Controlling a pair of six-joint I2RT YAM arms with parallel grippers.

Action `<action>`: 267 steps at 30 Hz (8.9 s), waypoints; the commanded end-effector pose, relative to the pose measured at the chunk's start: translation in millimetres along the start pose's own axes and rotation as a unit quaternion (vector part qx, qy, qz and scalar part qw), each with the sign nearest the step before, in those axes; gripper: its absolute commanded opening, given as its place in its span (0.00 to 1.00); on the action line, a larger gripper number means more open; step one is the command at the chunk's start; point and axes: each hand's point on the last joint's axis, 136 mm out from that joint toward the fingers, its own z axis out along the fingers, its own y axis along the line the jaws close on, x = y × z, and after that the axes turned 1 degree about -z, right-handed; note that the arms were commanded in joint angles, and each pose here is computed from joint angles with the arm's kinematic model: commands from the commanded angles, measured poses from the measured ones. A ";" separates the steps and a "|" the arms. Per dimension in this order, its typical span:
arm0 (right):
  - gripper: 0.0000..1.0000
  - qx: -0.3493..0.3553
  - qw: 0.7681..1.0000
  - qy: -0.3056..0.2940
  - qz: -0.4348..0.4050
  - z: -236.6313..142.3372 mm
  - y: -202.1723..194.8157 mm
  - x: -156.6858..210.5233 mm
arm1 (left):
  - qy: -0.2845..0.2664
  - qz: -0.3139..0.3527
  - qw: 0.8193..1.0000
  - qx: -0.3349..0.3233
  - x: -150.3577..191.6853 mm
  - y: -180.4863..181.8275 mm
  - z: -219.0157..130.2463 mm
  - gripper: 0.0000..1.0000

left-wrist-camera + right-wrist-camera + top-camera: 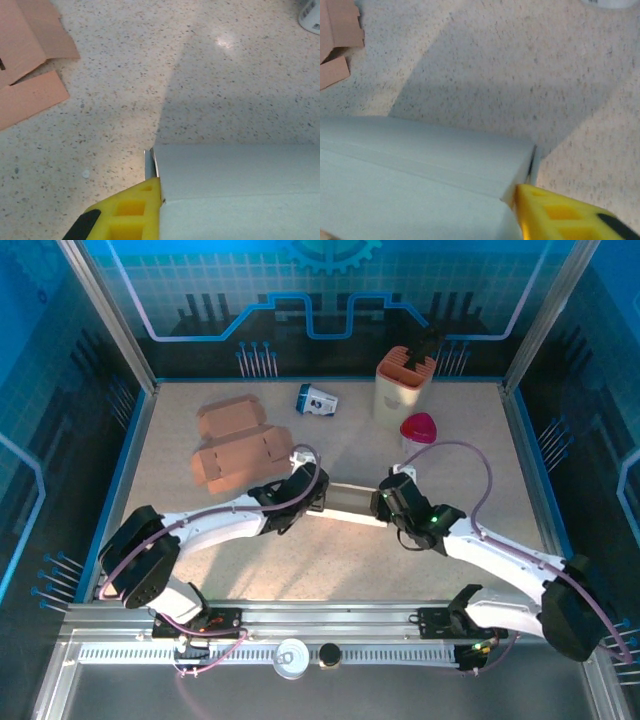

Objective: Fold the paper box

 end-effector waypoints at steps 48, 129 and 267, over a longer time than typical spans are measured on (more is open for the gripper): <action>0.50 -0.183 0.885 0.004 0.428 -46.2 49.1 -3.1 | -0.099 -0.019 0.981 -0.168 101.9 9.7 -9.0 0.00; 0.79 -0.070 0.986 0.051 0.143 -14.1 -54.1 7.3 | 0.197 -0.209 0.955 0.073 114.3 22.1 13.1 0.15; 0.62 -0.084 0.969 0.059 0.227 -86.0 -32.4 4.6 | 0.286 0.347 0.878 0.163 91.4 -37.9 -103.6 0.32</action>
